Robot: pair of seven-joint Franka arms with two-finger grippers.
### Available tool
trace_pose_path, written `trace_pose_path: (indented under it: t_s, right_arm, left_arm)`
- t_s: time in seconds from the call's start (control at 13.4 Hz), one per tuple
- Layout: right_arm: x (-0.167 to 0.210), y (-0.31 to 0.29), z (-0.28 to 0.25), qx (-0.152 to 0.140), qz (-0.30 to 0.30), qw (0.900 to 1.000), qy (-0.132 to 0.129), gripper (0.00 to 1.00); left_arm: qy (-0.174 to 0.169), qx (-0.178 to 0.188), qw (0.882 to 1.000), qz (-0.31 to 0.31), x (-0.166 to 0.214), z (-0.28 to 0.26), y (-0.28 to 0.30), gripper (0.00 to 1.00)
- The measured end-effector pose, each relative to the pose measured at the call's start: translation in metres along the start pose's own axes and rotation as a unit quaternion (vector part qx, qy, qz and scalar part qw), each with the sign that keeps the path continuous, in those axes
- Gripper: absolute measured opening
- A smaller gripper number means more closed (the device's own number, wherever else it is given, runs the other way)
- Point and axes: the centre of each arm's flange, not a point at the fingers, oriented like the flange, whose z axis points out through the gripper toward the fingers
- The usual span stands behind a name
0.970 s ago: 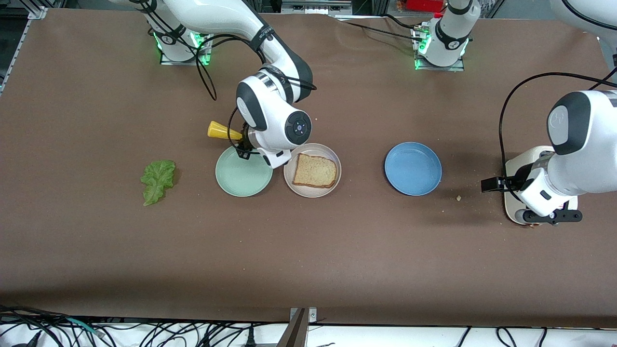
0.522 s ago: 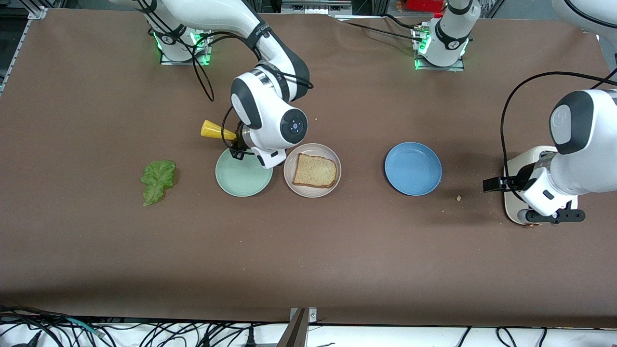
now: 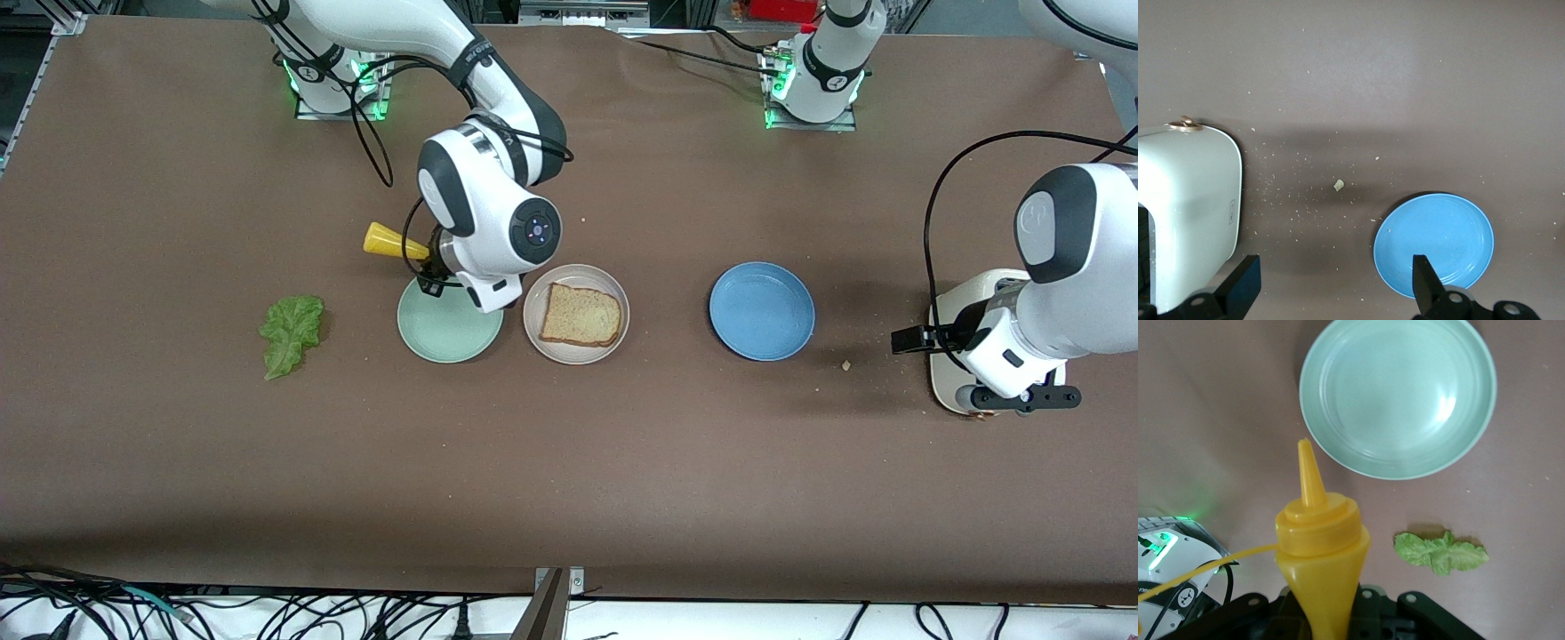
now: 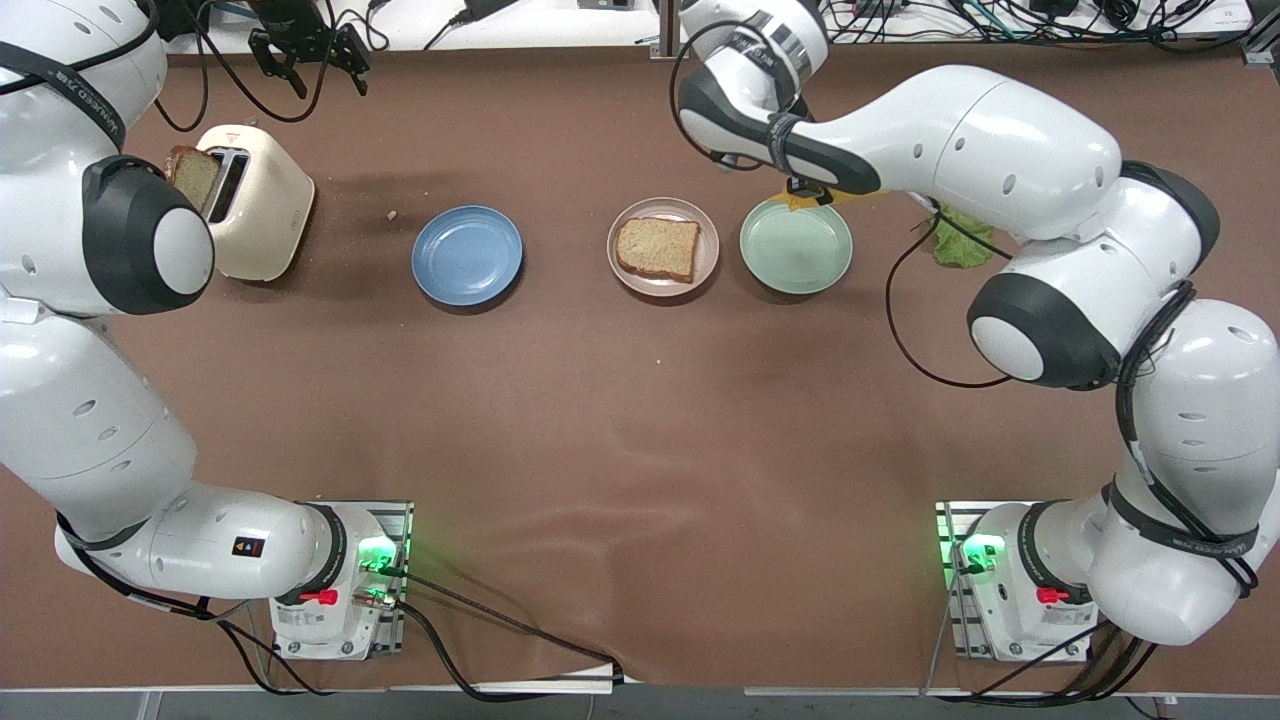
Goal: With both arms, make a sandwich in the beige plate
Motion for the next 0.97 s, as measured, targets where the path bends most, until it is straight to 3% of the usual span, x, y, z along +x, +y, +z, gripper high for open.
trace_pose_path:
  t_s: [0.22, 0.45, 0.67, 0.97]
  right_arm:
    - [-0.038, 0.033, 0.005, 0.051, -0.012, 0.997, 0.049, 0.14]
    - [-0.086, 0.086, 0.035, 0.123, -0.050, 0.984, 0.122, 0.14]
    - [-0.139, 0.131, 0.071, 0.163, -0.112, 0.962, 0.189, 0.14]
    - [-0.166, 0.157, 0.124, 0.212, -0.175, 0.921, 0.278, 0.14]
  left_arm:
    - [0.001, 0.000, 1.000, 0.001, 0.000, -0.001, 0.001, 1.00]
    - [0.001, 0.000, 1.000, 0.001, 0.000, -0.001, 0.001, 1.00]
    - [0.001, 0.000, 1.000, 0.001, 0.000, -0.001, 0.001, 1.00]
    - [0.001, 0.000, 1.000, 0.001, 0.000, -0.002, 0.001, 1.00]
